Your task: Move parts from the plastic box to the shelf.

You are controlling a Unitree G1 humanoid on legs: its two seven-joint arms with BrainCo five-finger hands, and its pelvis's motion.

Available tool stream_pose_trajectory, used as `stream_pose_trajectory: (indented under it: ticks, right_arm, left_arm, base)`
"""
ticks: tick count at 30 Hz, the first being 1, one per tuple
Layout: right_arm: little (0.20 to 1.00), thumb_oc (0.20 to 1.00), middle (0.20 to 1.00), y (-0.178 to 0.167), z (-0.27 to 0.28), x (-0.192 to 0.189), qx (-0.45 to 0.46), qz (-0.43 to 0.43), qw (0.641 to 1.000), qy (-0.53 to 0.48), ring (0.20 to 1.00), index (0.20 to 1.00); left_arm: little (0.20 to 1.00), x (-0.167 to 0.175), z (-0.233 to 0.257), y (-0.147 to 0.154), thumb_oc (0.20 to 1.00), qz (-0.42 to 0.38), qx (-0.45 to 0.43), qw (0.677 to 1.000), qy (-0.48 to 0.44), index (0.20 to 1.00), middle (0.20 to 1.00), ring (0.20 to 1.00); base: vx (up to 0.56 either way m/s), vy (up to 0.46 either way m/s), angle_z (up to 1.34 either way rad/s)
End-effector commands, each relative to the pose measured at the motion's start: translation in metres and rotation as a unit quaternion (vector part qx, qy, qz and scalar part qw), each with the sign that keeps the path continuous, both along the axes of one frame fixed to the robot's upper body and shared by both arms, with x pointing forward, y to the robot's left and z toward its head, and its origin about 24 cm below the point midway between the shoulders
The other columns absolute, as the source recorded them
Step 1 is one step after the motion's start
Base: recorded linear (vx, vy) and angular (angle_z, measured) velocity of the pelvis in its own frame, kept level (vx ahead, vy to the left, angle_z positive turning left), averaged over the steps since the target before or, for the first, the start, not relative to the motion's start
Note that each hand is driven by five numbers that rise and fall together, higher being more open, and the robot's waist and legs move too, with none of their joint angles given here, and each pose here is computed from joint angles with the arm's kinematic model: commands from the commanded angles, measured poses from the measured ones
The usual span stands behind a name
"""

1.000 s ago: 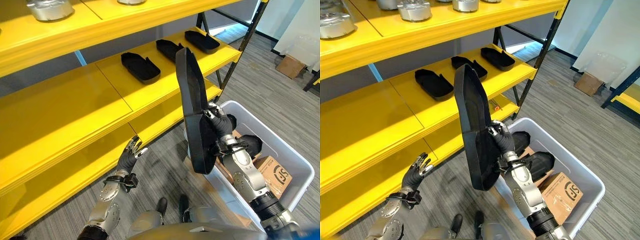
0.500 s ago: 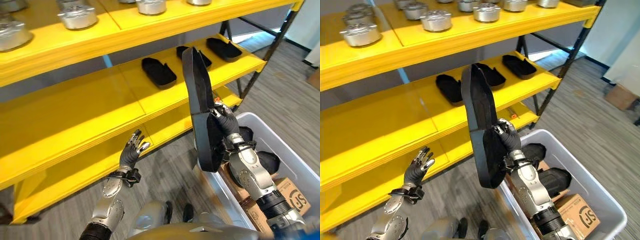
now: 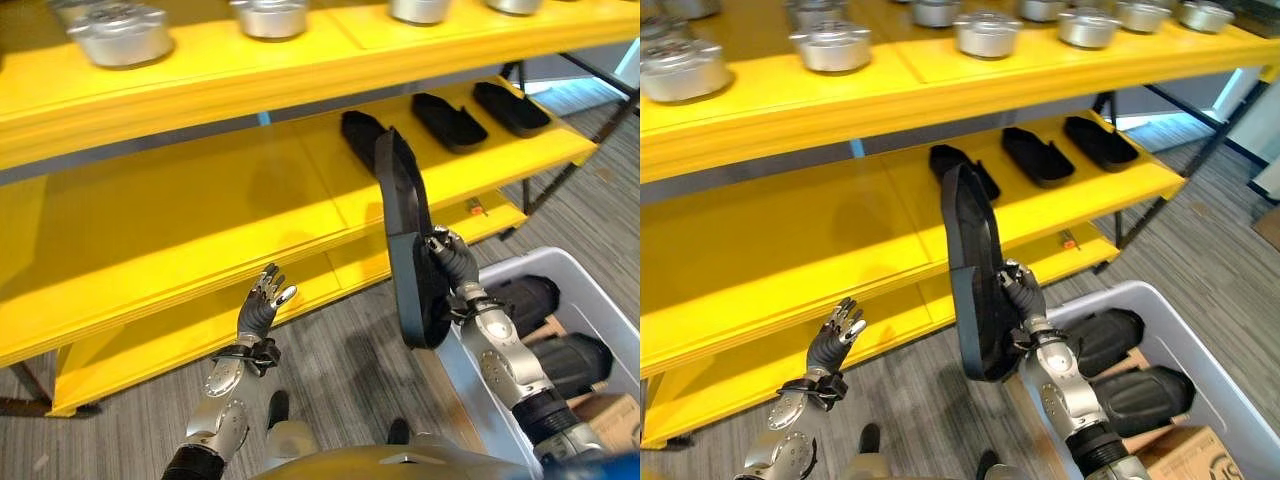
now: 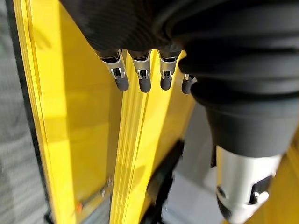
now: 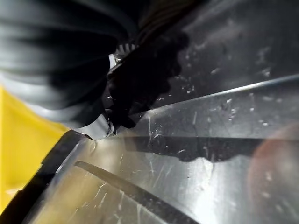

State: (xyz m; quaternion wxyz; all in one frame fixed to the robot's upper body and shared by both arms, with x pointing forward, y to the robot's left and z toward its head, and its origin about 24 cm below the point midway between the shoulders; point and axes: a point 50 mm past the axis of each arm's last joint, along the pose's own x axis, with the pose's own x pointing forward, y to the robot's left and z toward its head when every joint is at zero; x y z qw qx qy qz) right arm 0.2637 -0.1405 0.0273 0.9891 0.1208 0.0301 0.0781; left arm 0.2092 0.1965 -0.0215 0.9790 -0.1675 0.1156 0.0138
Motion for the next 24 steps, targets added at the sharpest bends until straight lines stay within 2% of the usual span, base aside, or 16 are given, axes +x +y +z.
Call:
stream_pose_trajectory:
  ticks: [1, 7, 14, 18, 24]
  right_arm:
    - [0.2, 0.2, 0.2, 0.007, 0.03, 0.009, 0.008, 0.017, 0.997, -0.077, 0.2, 0.2]
    - [0.2, 0.2, 0.2, 0.028, 0.037, 0.02, -0.006, 0.049, 0.995, -0.085, 0.2, 0.2]
    - [0.2, 0.2, 0.2, 0.056, 0.07, 0.042, -0.024, 0.077, 0.987, -0.141, 0.2, 0.2]
    - [0.2, 0.2, 0.2, 0.058, 0.085, 0.054, -0.036, 0.065, 0.984, -0.161, 0.2, 0.2]
    - [0.2, 0.2, 0.2, 0.051, 0.14, 0.095, -0.066, -0.001, 0.974, -0.217, 0.2, 0.2]
  left_arm:
    - [1.0, 0.003, 0.019, 0.005, 1.0, -0.007, 0.004, 0.999, -0.051, 1.0, 1.0, 1.0]
    - [1.0, 0.008, 0.028, 0.008, 1.0, -0.018, 0.021, 0.998, -0.062, 1.0, 1.0, 1.0]
    - [1.0, 0.014, 0.039, 0.01, 1.0, -0.028, 0.035, 0.996, -0.077, 1.0, 1.0, 1.0]
    - [1.0, 0.014, 0.042, 0.012, 1.0, -0.034, 0.041, 0.995, -0.081, 1.0, 1.0, 1.0]
    - [1.0, 0.017, 0.05, 0.009, 1.0, -0.059, 0.047, 0.993, -0.092, 1.0, 1.0, 1.0]
  base:
    - [0.04, 0.078, 0.23]
    - [0.08, 0.182, 0.25]
    - [0.02, 0.058, 0.4]
    - [0.0, 0.014, 0.36]
    - [-0.02, 0.01, 0.2]
